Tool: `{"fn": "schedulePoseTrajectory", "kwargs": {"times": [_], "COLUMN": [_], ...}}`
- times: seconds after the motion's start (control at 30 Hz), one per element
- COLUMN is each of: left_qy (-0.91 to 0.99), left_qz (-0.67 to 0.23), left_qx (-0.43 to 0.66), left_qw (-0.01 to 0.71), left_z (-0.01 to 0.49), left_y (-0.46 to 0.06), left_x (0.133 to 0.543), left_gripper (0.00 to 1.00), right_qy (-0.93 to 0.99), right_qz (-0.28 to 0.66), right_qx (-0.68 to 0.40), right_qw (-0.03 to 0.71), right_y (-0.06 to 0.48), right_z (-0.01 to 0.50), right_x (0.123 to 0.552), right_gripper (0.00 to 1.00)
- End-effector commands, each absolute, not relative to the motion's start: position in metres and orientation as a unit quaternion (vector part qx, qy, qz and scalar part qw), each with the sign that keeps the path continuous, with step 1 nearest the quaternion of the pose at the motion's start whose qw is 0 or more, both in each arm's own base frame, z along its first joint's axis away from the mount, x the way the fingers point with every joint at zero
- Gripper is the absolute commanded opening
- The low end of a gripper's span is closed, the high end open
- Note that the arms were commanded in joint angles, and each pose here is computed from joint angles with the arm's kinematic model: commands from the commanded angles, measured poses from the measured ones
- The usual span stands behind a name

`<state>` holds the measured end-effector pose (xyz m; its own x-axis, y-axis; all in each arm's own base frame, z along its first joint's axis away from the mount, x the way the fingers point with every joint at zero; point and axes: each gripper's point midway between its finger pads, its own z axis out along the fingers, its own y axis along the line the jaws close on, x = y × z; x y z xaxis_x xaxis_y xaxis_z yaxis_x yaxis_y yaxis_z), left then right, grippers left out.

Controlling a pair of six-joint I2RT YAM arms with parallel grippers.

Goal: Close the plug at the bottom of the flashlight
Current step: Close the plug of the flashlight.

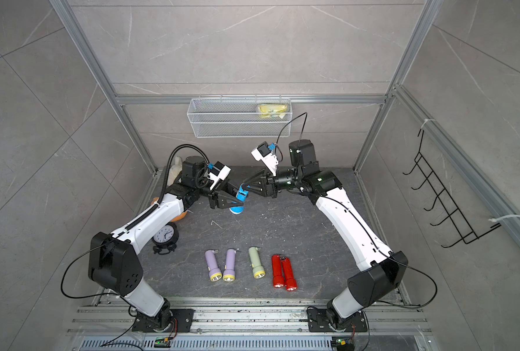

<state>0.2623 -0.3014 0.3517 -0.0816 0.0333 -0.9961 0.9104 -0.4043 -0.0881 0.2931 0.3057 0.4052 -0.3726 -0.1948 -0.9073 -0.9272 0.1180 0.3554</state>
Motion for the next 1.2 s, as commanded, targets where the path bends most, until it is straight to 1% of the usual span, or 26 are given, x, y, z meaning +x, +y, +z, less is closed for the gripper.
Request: {"fn": "schedulePoseTrajectory", "kwargs": {"times": [0.0,0.1,0.13,0.2,0.3,0.5,0.53,0.57,0.6,0.63,0.67,0.83,0.9,1.17], "left_qy": [0.345,0.346,0.346,0.345,0.344,0.345,0.344,0.344,0.346,0.346,0.347,0.350,0.350,0.351], "left_qz": [-0.621,-0.620,-0.621,-0.621,-0.620,-0.618,-0.619,-0.619,-0.619,-0.619,-0.620,-0.622,-0.621,-0.622], "left_qx": [0.604,0.604,0.604,0.604,0.605,0.605,0.605,0.605,0.604,0.604,0.603,0.601,0.601,0.600], "left_qw": [0.361,0.361,0.361,0.362,0.362,0.365,0.364,0.364,0.363,0.363,0.362,0.360,0.360,0.360], "left_z": [0.377,0.377,0.377,0.377,0.377,0.378,0.378,0.377,0.377,0.376,0.376,0.374,0.374,0.374], "left_y": [-0.287,-0.286,-0.286,-0.286,-0.286,-0.285,-0.285,-0.285,-0.285,-0.285,-0.286,-0.286,-0.286,-0.286], "left_x": [0.236,0.236,0.236,0.236,0.236,0.235,0.235,0.236,0.236,0.237,0.237,0.238,0.239,0.239], "left_gripper": [0.00,0.00,0.00,0.00,0.00,0.00,0.00,0.00,0.00,0.00,0.00,0.00,0.00,0.00], "right_qy": [0.662,0.666,0.667,0.669,0.672,0.673,0.673,0.674,0.679,0.683,0.686,0.693,0.690,0.661], "right_qz": [0.509,0.509,0.507,0.505,0.502,0.499,0.499,0.498,0.493,0.490,0.487,0.470,0.470,0.524], "right_qx": [-0.430,-0.429,-0.428,-0.428,-0.427,-0.427,-0.427,-0.426,-0.421,-0.416,-0.411,-0.379,-0.376,-0.386], "right_qw": [0.343,0.338,0.339,0.339,0.338,0.341,0.341,0.342,0.344,0.347,0.351,0.394,0.403,0.373], "right_y": [0.309,0.310,0.310,0.311,0.311,0.311,0.311,0.311,0.310,0.309,0.307,0.285,0.279,0.288], "right_z": [0.393,0.389,0.388,0.385,0.382,0.382,0.382,0.382,0.381,0.381,0.382,0.397,0.403,0.413], "right_x": [0.293,0.296,0.297,0.299,0.302,0.304,0.304,0.304,0.307,0.310,0.313,0.331,0.332,0.320], "right_gripper": [0.31,0.29,0.27,0.20,0.18,0.12,0.12,0.18,0.29,0.34,0.37,0.39,0.39,0.41]}}
